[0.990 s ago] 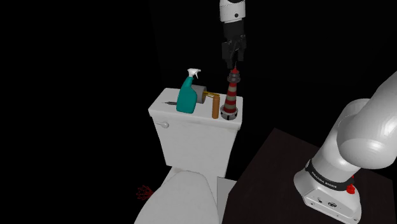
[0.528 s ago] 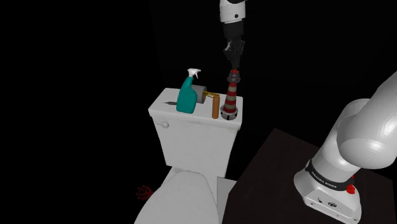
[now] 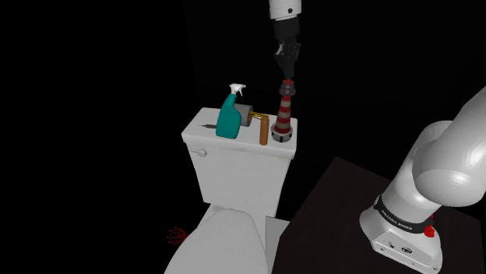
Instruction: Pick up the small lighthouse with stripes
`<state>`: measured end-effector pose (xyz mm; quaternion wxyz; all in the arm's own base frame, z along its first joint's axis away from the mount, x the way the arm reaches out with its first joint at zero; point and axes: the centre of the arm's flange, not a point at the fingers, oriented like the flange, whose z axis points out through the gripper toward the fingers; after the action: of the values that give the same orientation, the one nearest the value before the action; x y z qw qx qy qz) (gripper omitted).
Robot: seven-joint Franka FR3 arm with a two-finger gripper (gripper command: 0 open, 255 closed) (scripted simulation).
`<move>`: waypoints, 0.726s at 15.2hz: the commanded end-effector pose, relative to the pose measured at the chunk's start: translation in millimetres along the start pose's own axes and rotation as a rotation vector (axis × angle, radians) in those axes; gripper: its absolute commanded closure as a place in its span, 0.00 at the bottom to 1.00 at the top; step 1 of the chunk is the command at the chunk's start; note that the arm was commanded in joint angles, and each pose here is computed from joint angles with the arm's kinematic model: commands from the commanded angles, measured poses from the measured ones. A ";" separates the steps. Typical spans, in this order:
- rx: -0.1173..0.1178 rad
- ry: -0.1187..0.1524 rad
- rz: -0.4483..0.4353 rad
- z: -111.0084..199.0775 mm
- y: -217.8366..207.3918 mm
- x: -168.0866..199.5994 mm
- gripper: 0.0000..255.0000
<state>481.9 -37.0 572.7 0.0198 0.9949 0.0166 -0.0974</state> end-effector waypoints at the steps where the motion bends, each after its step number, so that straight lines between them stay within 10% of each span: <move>1: 0.000 0.000 0.000 -10.5 0.2 -2.7 1.00; 11: 0.000 0.000 0.000 -57.8 1.9 -12.1 1.00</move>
<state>480.5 -37.8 628.2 0.0197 0.9949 0.0166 -0.0974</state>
